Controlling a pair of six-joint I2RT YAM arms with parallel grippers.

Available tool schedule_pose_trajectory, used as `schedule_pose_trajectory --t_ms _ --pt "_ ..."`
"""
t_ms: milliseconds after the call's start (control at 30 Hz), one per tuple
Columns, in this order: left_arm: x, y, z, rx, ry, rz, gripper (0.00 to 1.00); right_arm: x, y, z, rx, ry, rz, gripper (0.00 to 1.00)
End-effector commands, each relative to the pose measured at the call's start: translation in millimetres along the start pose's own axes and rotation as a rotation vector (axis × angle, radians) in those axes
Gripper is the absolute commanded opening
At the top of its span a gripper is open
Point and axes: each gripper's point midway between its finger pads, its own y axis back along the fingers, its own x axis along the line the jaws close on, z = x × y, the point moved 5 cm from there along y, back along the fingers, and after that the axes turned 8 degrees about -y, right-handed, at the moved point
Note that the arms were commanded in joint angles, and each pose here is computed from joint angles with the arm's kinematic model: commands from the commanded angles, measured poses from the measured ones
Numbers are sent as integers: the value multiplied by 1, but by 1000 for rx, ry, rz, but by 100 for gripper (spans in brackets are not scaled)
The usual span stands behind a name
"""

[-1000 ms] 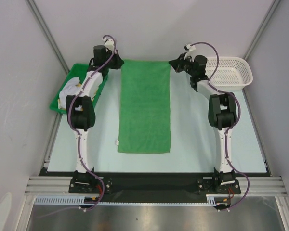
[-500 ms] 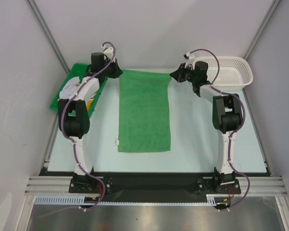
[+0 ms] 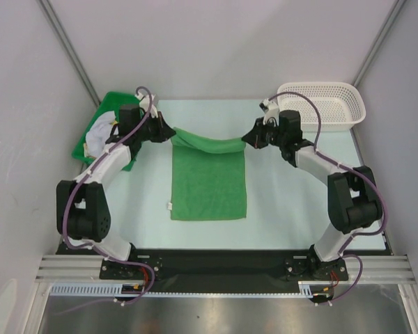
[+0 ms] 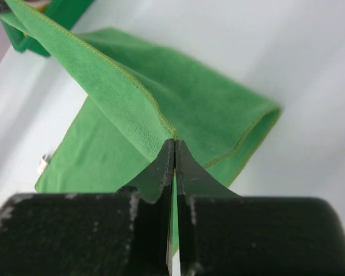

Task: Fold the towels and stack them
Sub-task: Fold the towel

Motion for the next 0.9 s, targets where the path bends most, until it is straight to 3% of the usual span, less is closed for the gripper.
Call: schedule_pose_trajectory --t_ms 0,167,800,867 --pt "-24 18 -13 4 63 -83 0 9 23 -24 67 -24 -30 0" --pt "-35 41 -49 73 103 -60 0 16 45 -71 167 -49 -81 0" --pt "-45 81 -177 412 399 116 0 58 77 -151 297 -107 -63 0" --pt "-41 86 -181 416 406 169 7 55 81 -160 321 -115 -108 0"
